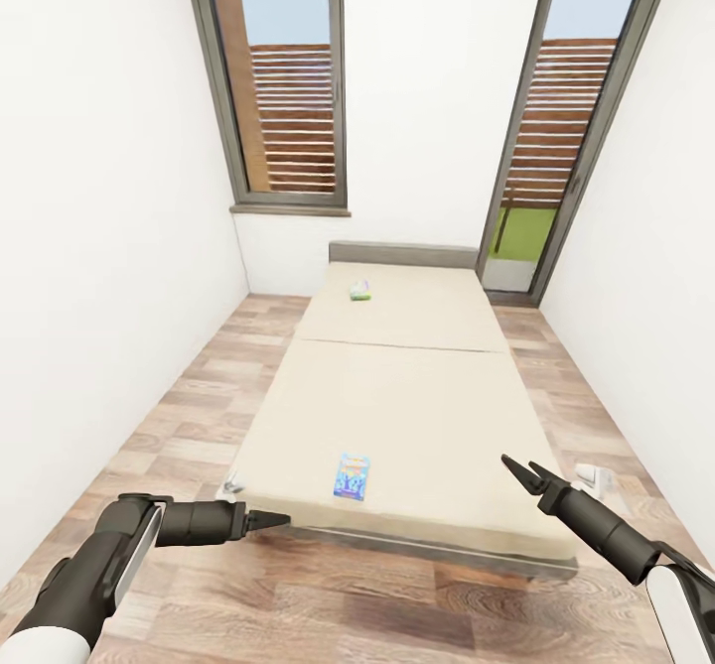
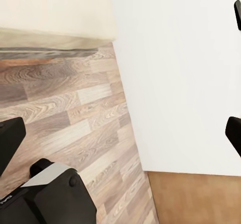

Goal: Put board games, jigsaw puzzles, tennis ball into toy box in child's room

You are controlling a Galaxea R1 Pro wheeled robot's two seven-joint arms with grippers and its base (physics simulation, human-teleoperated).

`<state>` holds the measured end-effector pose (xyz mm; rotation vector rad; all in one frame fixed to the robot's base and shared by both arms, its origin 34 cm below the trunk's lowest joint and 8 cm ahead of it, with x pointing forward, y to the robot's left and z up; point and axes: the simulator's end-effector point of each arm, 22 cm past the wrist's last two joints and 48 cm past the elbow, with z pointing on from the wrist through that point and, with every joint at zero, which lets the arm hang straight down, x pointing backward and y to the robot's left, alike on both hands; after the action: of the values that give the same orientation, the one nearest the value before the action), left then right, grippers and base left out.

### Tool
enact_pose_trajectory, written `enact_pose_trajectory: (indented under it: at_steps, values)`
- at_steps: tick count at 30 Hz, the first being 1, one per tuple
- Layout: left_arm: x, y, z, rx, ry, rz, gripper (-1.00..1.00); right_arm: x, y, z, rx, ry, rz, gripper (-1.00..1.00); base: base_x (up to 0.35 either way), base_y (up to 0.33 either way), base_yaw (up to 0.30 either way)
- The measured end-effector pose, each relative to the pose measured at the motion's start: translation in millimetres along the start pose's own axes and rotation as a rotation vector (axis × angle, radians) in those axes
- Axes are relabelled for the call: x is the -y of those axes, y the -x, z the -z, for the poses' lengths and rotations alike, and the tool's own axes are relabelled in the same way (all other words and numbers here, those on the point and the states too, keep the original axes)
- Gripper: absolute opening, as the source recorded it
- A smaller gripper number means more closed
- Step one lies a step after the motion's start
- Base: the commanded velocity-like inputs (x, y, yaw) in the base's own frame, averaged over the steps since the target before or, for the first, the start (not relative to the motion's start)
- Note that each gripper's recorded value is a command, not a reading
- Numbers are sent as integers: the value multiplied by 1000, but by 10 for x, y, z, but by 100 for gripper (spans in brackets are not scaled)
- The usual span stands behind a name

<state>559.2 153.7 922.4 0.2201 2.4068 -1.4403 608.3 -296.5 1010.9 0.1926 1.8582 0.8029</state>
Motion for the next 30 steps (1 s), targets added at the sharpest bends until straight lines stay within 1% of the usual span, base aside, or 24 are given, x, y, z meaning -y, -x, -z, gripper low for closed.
enact_pose_trajectory:
  at_steps: [25,30]
  values:
    - [127,84,65,17,-2,-33,100,-96,136,47,27,13,16,100,55,0,0]
    - [133,94,67,21,-4,-45,100,-93,128,40,29,8,14,100,22,-96,0]
